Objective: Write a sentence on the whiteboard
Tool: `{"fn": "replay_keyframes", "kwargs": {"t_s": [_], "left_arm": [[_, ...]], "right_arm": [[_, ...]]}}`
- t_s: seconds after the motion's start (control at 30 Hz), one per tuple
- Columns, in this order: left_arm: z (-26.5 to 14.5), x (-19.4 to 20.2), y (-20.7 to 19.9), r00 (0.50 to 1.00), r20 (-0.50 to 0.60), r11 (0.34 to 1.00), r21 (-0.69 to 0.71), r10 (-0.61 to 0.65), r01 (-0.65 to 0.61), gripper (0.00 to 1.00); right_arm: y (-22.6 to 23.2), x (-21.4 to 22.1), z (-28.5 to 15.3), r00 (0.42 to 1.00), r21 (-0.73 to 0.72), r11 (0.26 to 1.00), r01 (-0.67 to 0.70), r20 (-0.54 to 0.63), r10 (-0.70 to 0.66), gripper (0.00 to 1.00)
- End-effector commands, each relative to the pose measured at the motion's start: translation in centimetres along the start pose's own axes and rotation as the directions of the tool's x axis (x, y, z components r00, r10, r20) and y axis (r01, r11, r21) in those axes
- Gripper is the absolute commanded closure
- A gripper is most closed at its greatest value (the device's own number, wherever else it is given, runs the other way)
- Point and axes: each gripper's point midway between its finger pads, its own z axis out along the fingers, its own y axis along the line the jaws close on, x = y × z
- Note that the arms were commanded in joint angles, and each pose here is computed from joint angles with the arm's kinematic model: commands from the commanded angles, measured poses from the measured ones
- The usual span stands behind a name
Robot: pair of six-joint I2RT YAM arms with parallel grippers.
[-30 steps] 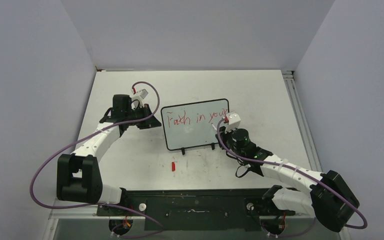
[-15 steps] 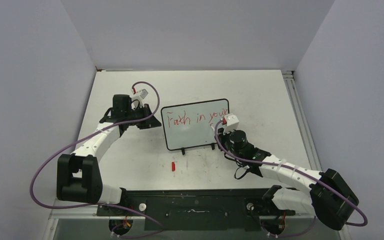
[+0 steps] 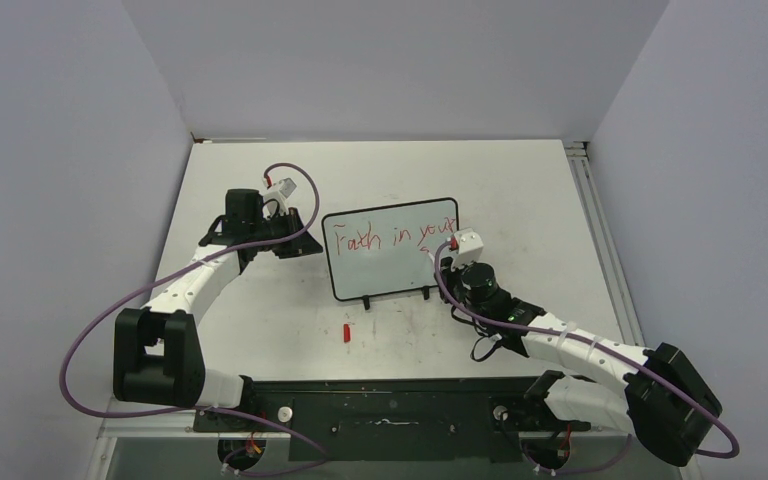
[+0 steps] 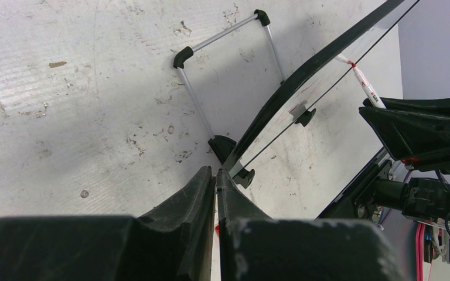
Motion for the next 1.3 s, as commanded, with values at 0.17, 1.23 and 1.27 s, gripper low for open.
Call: {"fn": "replay_keyframes", "kwargs": {"t_s": [0.17,1.23,1.27], "left_arm": [[-1.6,-1.9,-1.1,0.996,0.078,0.999,0.028,0.035,-0.038,0.82],[0.8,-0.5,-1.6,1.0,-0.005,0.993,0.117,0.003,-0.003,0.66],[0.8,-0.5,-1.6,1.0,-0.004,0.993,0.116,0.005,-0.004,0.67]], "right_arm": [[1.6,-0.1,0.2,1.0,-0.043,0.999,0.005,0.012,-0.005,0.95],[0.1,-2.6,-0.1,0.997,-0.008,1.0,-0.01,0.078,0.01,0.95],[0.1,-2.6,-0.1,0.997,-0.008,1.0,-0.009,0.078,0.01,0.95]]}}
